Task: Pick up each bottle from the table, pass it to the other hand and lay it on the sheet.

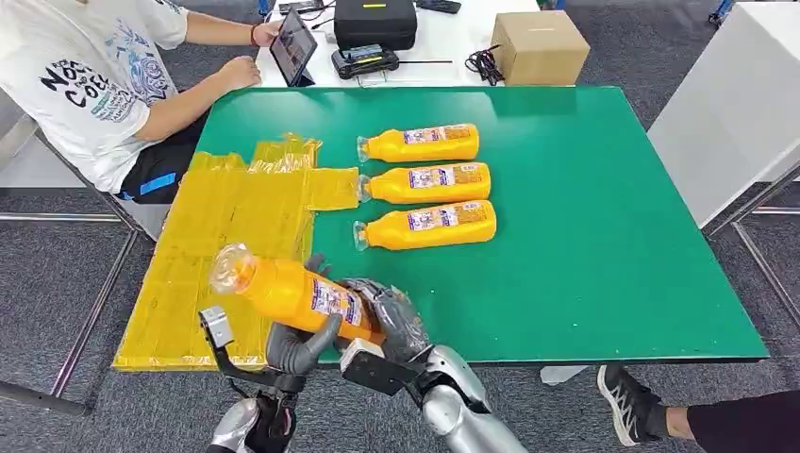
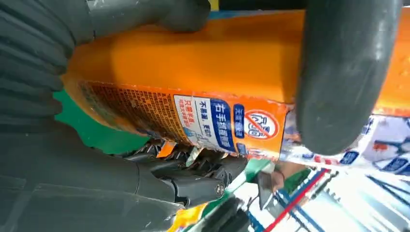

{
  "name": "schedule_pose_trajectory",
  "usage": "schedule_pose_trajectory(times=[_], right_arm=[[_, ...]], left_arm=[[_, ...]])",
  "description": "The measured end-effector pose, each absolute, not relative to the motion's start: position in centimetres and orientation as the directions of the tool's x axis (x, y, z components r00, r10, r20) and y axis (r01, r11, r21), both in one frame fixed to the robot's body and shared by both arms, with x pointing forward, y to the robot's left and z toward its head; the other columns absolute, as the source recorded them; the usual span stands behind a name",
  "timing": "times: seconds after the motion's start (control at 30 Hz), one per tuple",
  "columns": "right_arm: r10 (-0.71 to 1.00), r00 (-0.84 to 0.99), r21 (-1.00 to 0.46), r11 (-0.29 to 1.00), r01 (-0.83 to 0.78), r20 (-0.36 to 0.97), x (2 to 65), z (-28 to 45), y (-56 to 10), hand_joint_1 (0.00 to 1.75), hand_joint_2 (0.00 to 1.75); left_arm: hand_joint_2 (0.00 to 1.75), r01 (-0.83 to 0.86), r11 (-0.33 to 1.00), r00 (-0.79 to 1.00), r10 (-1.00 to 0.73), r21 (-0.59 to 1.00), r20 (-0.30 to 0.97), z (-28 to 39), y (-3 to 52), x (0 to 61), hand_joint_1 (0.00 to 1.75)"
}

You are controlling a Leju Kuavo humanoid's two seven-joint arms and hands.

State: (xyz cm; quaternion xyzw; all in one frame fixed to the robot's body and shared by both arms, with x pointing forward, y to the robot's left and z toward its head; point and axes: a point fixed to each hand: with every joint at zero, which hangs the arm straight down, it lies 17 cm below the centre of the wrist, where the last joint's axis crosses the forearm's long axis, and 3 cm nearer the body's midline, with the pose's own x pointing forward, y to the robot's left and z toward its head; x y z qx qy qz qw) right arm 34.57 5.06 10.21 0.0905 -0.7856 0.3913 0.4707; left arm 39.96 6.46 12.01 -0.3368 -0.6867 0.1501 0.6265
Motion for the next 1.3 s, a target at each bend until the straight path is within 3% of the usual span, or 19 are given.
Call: schedule_pose_trajectory(times=[0.43, 0.47, 0.5, 0.53, 0.57, 0.6, 0.8, 1.0, 1.13, 1.3], right_arm=[[0.236, -0.533, -0.542, 0.643, -0.541, 0.813, 34.2, 9.3, 5.7, 1.75, 1.75], [0.236, -0.532, -0.542, 0.641, -0.543, 0.813, 34.2, 9.2, 5.7, 1.62, 1.75], [0.237, -0.531, -0.542, 0.638, -0.546, 0.814, 34.2, 9.1, 5.8, 0.12, 1.75], [0.239, -0.529, -0.543, 0.634, -0.55, 0.814, 34.2, 8.9, 5.8, 0.0, 1.75], [0.241, -0.526, -0.544, 0.63, -0.555, 0.816, 34.1, 8.7, 5.9, 0.0, 1.75], [0.241, -0.523, -0.541, 0.629, -0.558, 0.818, 33.9, 8.6, 5.9, 0.0, 0.0], [0.229, -0.474, -0.473, 0.729, -0.495, 0.85, 33.7, 9.0, 4.9, 0.0, 0.0], [0.159, -0.55, -0.346, 0.903, -0.255, 0.82, 34.1, 16.5, 0.9, 0.0, 0.0], [0.121, -0.599, -0.281, 0.942, -0.182, 0.791, 33.9, 20.3, -1.0, 0.0, 0.0], [0.067, -0.659, -0.194, 0.973, -0.121, 0.749, 33.1, 23.8, -3.0, 0.0, 0.0]], left_arm=[[1.75, 0.238, 0.767, -0.028, 0.618, -0.595, 0.785, 11.7, 7.3, 40.2, 1.75], [1.75, 0.237, 0.768, -0.029, 0.617, -0.595, 0.786, 11.7, 7.3, 40.2, 1.75], [1.75, 0.236, 0.769, -0.029, 0.617, -0.594, 0.787, 11.7, 7.4, 40.2, 1.75], [1.75, 0.234, 0.771, -0.032, 0.615, -0.592, 0.788, 11.7, 7.4, 40.3, 1.75], [1.75, 0.231, 0.773, -0.037, 0.614, -0.591, 0.789, 11.8, 7.4, 40.4, 1.75], [1.75, 0.226, 0.78, -0.048, 0.608, -0.584, 0.793, 12.0, 7.6, 40.5, 1.75], [1.75, 0.196, 0.824, -0.134, 0.559, -0.531, 0.818, 13.6, 8.2, 41.2, 1.75], [1.75, 0.096, 0.91, -0.291, 0.414, -0.404, 0.862, 16.2, 10.7, 42.3, 1.75], [1.75, 0.067, 0.925, -0.329, 0.374, -0.374, 0.867, 17.0, 11.4, 42.8, 1.75], [1.75, -0.079, 0.977, -0.457, 0.14, -0.197, 0.878, 19.1, 13.7, 43.6, 1.75]])
